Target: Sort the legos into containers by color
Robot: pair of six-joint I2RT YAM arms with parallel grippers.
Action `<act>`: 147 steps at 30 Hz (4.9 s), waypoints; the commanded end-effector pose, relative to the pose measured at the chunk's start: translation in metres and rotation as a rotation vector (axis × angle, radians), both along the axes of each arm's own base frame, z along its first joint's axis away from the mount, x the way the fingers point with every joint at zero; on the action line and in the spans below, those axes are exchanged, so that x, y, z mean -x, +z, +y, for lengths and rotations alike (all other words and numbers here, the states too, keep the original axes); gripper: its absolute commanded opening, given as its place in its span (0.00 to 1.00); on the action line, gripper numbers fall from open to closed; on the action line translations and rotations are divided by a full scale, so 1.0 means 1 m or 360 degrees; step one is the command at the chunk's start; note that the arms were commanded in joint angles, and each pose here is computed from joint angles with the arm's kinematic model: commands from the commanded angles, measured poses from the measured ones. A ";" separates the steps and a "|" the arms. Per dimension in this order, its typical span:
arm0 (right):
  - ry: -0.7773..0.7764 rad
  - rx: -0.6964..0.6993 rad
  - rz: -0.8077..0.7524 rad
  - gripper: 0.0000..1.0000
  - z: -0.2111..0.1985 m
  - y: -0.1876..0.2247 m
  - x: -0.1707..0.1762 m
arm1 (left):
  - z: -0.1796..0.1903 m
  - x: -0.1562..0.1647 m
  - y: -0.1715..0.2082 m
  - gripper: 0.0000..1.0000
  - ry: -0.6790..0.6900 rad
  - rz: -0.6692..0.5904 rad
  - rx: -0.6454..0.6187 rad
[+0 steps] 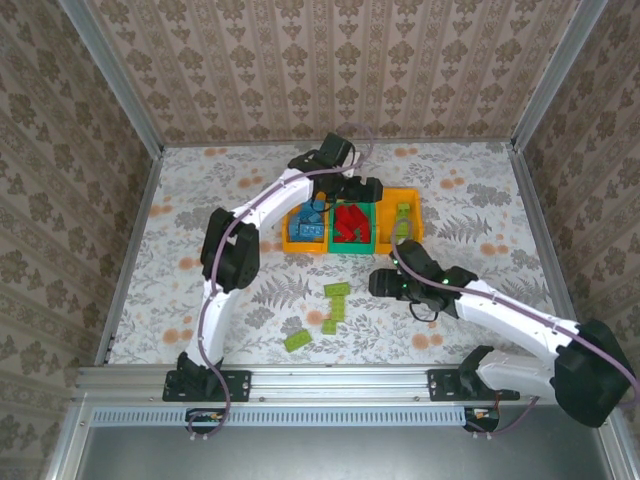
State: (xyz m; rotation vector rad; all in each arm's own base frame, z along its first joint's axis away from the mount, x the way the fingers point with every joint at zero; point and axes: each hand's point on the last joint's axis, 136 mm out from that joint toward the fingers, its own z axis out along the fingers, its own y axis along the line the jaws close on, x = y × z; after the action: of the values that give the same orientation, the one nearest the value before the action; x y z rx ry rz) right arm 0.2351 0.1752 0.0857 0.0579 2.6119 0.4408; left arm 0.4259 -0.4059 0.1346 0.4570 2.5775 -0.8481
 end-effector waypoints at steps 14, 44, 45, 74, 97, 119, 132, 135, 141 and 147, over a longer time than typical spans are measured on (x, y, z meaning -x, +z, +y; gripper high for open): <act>0.0133 0.0250 0.0213 0.74 0.092 -0.024 0.022 | 0.095 0.025 0.093 1.00 0.0305 -0.0435 0.0022; 0.0017 0.0429 0.0111 0.26 0.043 0.020 -0.019 | 0.212 0.098 0.017 1.00 0.0533 -0.0264 -0.0229; -0.0020 0.0385 0.0092 0.26 0.033 0.028 -0.028 | 0.215 0.103 0.013 1.00 0.0520 -0.0259 -0.0244; -0.0190 0.0436 0.0346 0.42 -0.057 -0.011 -0.180 | 0.218 0.269 -0.081 0.98 0.0004 0.0045 -0.0423; -0.0185 0.0377 0.0334 0.59 -0.056 -0.009 -0.168 | 0.199 0.332 -0.097 0.92 -0.0408 0.0015 -0.0678; -0.0194 0.0349 0.0290 0.59 -0.057 0.001 -0.166 | 0.187 0.333 -0.121 0.70 -0.0545 0.0073 -0.0931; -0.0207 0.0339 0.0263 0.59 -0.059 0.010 -0.164 | 0.171 0.330 -0.125 0.31 -0.0536 0.0098 -0.0846; -0.0210 0.0311 0.0240 0.59 -0.058 0.016 -0.163 | 0.169 0.326 -0.124 0.26 -0.0502 0.0101 -0.0825; -0.0234 0.0228 0.0115 0.59 -0.056 0.043 -0.160 | 0.155 0.299 -0.092 0.21 -0.0425 0.0002 -0.0710; -0.0297 0.0224 0.0042 0.59 -0.071 0.058 -0.141 | 0.116 0.251 -0.029 0.24 -0.0421 -0.0202 -0.0468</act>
State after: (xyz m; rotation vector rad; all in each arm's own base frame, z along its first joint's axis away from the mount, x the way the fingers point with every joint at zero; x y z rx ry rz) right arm 0.3863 0.1145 0.1347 0.2085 2.6605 0.1893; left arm 0.1502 -0.2591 0.0632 0.8916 2.7202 -0.3574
